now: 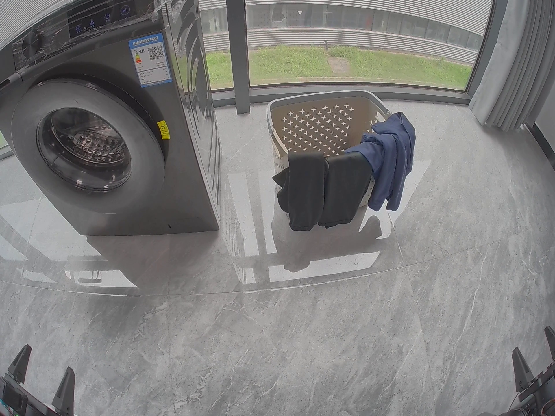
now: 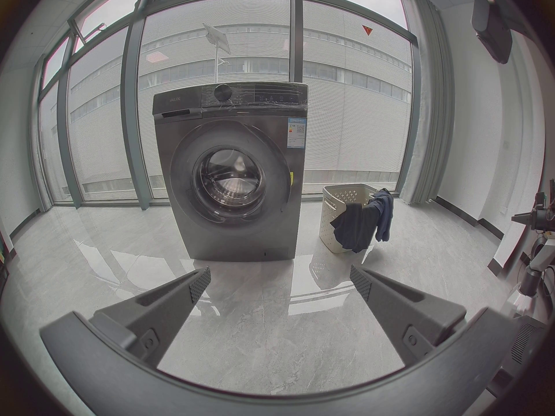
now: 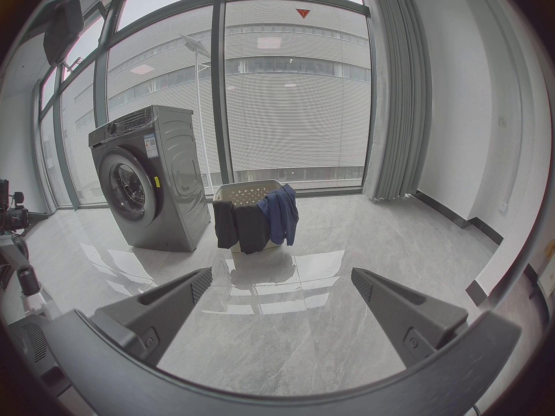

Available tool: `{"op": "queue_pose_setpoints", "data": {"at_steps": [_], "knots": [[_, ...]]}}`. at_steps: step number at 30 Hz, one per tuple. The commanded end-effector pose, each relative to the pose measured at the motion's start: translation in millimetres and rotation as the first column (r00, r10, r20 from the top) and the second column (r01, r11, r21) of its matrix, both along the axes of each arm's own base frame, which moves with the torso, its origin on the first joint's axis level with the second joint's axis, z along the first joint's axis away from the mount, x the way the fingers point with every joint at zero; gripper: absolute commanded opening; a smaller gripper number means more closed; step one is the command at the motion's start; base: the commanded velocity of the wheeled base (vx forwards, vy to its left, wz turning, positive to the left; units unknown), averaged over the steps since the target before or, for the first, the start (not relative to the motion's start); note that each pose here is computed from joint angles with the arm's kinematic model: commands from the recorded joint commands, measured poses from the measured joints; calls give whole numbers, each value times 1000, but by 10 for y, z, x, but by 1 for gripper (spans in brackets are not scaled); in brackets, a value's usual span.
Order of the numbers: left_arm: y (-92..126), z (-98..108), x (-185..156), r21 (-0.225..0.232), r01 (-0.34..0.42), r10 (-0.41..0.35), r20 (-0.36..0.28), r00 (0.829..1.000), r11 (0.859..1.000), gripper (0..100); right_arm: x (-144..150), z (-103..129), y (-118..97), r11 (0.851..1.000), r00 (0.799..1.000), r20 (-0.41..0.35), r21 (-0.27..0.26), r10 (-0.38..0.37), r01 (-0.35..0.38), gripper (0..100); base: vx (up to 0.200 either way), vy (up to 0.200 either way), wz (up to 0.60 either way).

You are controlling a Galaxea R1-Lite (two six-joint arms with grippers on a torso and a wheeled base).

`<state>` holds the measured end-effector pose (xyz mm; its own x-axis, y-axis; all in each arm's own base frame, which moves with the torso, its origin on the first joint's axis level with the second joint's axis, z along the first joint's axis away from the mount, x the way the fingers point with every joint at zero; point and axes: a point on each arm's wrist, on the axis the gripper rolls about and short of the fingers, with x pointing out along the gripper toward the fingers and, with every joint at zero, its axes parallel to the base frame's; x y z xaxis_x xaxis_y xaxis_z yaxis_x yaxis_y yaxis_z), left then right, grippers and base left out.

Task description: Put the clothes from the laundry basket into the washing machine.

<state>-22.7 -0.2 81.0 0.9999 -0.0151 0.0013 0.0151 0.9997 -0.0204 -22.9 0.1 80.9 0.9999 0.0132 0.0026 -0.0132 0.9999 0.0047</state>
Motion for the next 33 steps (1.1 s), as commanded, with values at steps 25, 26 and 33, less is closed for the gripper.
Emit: {"op": "queue_pose_setpoints", "data": {"at_steps": [25, 26, 33], "knots": [[0, -53, 2, -1, 0, 0, -3, 1000, 1000, 100, 1, -52, 0, 1000, 1000, -1, 0, -1, 1, 100, 0, -112, 0], [0, -53, 2, -3, 0, 0, -3, 1000, 1000, 100, 1, -52, 0, 1000, 1000, -1, 0, -1, 1, 100, 0, 0, 0], [0, -53, 2, -3, 0, 0, -3, 1000, 1000, 100, 1, -52, 0, 1000, 1000, -1, 0, 1, -1, 100, 200, 0, 0]]}}
